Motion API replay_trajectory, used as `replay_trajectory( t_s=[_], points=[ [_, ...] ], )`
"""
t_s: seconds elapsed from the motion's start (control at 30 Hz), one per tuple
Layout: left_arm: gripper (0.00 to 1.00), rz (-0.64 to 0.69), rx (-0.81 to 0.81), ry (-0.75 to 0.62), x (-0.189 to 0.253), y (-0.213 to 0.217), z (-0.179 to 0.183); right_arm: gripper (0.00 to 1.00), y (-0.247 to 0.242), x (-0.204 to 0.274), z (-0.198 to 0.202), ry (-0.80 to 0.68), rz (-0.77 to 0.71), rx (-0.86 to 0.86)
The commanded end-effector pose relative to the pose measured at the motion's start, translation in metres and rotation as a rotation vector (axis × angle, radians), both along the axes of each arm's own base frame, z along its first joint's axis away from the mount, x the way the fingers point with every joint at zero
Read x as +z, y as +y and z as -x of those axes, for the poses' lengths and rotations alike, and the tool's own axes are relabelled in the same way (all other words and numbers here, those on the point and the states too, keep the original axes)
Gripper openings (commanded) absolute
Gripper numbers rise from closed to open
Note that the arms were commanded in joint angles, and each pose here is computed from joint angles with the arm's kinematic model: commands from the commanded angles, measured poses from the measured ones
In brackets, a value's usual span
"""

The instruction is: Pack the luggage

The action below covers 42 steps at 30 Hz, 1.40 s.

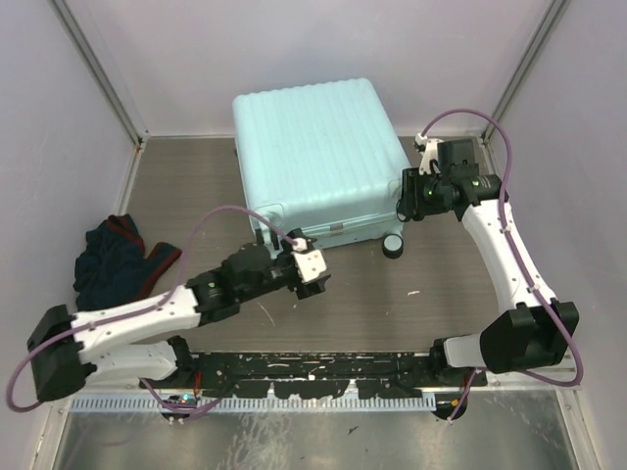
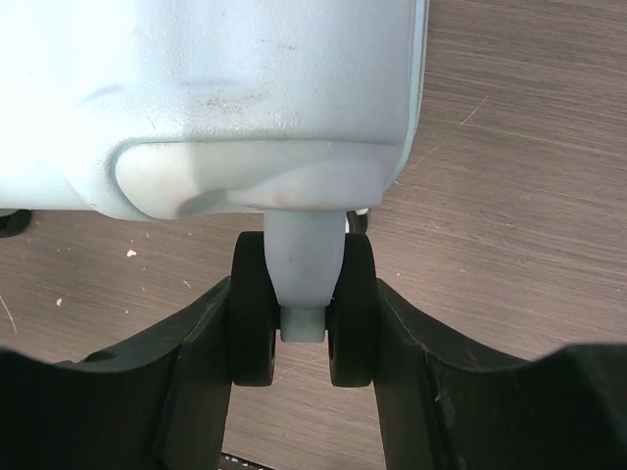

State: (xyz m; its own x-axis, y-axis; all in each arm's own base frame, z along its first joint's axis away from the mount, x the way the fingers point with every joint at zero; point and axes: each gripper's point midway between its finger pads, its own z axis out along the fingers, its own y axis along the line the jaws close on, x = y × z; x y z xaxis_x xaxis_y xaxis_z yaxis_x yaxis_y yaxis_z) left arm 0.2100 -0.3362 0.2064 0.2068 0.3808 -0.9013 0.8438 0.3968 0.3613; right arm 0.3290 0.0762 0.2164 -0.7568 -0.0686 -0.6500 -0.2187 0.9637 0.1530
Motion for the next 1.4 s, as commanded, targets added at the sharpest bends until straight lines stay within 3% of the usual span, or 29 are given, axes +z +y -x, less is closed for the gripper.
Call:
replay_trajectory(
  t_s=[0.0, 0.23, 0.37, 0.53, 0.87, 0.93, 1.0, 1.13, 1.23, 1.37],
  points=[
    [0.82, -0.019, -0.172, 0.018, 0.020, 0.027, 0.044, 0.00, 0.019, 0.041, -0.023, -0.204, -0.082, 0.081],
    [0.82, -0.076, -0.014, 0.067, 0.024, 0.093, 0.050, 0.01, -0.005, 0.031, -0.028, -0.192, -0.061, 0.041],
    [0.75, -0.057, 0.151, 0.064, 0.033, 0.127, 0.027, 0.01, -0.022, 0.032, -0.028, -0.190, -0.053, 0.031],
    [0.73, 0.017, 0.298, 0.170, 0.046, 0.155, -0.001, 0.01, -0.037, 0.027, -0.036, -0.189, -0.025, 0.033],
    [0.85, 0.100, 0.301, 0.341, 0.051, 0.147, -0.017, 0.01, -0.080, 0.053, -0.081, -0.285, 0.068, 0.061],
    [0.87, 0.120, 0.293, 0.361, 0.053, 0.141, -0.019, 0.15, -0.081, 0.059, -0.085, -0.311, 0.076, 0.075],
    [0.87, 0.136, 0.299, 0.371, 0.055, 0.138, -0.023, 0.40, -0.080, 0.067, -0.081, -0.334, 0.064, 0.092],
    [0.87, 0.133, 0.296, 0.360, 0.057, 0.134, -0.030, 0.77, -0.075, 0.073, -0.051, -0.381, 0.054, 0.126],
    [0.87, 0.125, 0.301, 0.356, 0.059, 0.133, -0.035, 0.97, -0.066, 0.065, -0.022, -0.415, 0.048, 0.148],
    [0.90, 0.105, 0.272, 0.351, 0.060, 0.128, -0.037, 1.00, -0.048, 0.067, 0.011, -0.477, 0.002, 0.194]
  ],
)
